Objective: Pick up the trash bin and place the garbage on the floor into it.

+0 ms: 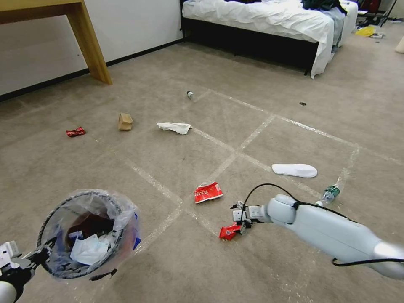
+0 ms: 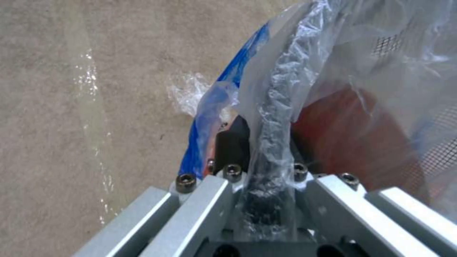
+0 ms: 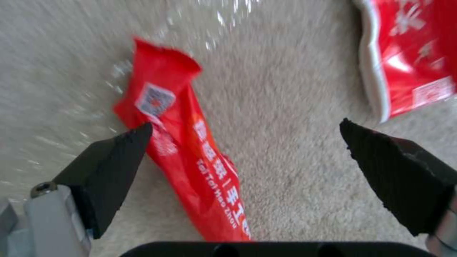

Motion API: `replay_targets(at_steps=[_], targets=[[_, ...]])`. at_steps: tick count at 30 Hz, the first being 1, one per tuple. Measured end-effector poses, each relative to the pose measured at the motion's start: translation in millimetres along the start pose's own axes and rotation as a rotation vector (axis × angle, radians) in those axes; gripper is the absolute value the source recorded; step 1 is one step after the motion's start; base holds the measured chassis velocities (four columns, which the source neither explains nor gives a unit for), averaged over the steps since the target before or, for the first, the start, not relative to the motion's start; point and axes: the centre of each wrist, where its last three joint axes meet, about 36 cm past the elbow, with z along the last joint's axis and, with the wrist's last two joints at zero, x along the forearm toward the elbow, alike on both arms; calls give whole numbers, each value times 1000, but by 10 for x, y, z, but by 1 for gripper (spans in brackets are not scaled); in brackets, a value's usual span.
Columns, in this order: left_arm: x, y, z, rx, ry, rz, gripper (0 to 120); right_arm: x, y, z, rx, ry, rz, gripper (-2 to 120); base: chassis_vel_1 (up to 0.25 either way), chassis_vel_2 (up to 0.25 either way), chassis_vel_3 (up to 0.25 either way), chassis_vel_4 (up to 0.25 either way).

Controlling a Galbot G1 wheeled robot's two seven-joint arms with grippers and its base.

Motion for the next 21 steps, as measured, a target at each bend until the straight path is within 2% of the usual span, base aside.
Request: replay_targets(at_steps=[5,13,21], targets=[[19,29,15,4,-3,-12,1,-125,-39,55,12,41,-11,100,0,0,0,0],[-12,29,27,16,-12,-11,1,-41,-75,152,14,56,-14,100,0,0,0,0],[-15,11,14,11,-16,-8,1,-79,127,272,-14,60,-36,98,0,0,0,0]])
